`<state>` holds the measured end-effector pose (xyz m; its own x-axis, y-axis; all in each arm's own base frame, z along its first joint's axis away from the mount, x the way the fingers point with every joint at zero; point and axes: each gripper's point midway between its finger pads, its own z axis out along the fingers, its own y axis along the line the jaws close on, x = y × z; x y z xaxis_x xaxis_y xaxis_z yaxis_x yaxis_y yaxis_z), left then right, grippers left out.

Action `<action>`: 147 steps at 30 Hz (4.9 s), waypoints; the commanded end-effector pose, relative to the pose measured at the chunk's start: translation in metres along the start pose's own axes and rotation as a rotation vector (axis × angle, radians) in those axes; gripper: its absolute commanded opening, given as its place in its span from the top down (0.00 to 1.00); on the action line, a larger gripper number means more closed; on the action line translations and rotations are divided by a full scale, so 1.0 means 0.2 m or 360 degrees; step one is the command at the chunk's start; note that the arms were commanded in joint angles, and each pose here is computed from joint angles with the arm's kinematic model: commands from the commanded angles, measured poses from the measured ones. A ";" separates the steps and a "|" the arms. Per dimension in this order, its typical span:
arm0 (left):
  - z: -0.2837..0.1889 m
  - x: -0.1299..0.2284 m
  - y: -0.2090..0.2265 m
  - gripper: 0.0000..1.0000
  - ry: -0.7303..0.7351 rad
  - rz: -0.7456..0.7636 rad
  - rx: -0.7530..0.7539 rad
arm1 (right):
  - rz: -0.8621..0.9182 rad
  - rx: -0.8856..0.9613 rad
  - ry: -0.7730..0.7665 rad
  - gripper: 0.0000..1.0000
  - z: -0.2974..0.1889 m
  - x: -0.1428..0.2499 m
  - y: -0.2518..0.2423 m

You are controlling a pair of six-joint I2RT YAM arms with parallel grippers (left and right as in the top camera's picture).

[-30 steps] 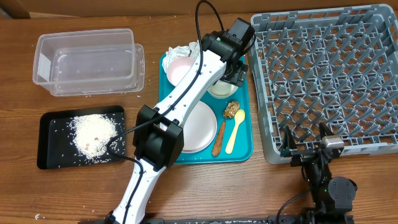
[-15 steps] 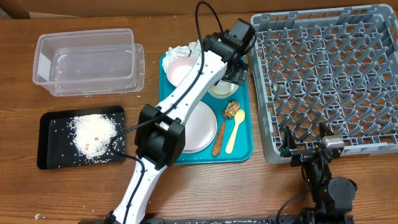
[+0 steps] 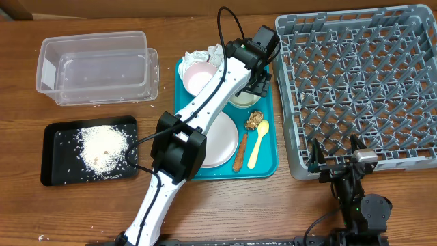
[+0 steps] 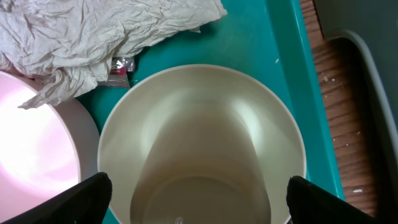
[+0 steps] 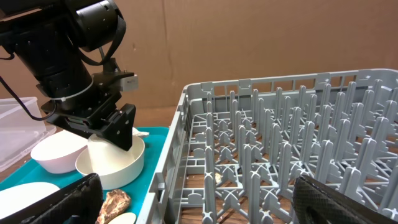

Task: Sort waste into correct bins and load items into the dishwasher
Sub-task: 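Lower the left gripper toward the brown stick beside the plate, then close the left gripper around the brown stick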

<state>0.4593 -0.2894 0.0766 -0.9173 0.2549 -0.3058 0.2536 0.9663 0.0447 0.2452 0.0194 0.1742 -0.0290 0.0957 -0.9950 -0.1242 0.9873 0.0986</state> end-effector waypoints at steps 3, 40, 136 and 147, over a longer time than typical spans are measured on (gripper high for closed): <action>0.03 0.01 0.00 0.09 0.0026 -0.0036 0.0027 | -0.0002 0.0015 -0.0007 0.00 0.00 0.01 -0.01; -0.60 0.18 0.09 0.15 0.0266 -0.0029 0.0622 | -0.0002 0.0015 -0.0007 0.00 0.00 0.01 -0.01; -0.08 0.93 -0.25 0.38 0.0751 0.0249 0.0125 | -0.0002 0.0015 -0.0007 0.00 0.00 0.01 -0.01; -0.06 0.95 -0.25 0.41 0.0781 0.0112 0.0084 | -0.0002 0.0015 -0.0007 0.00 0.00 0.01 -0.01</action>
<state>0.2743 -0.2891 0.0316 -0.9220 0.3511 0.1632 0.3544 0.9351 -0.0093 0.2452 0.0194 0.1742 -0.0289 0.0957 -0.9950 -0.1239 0.9874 0.0986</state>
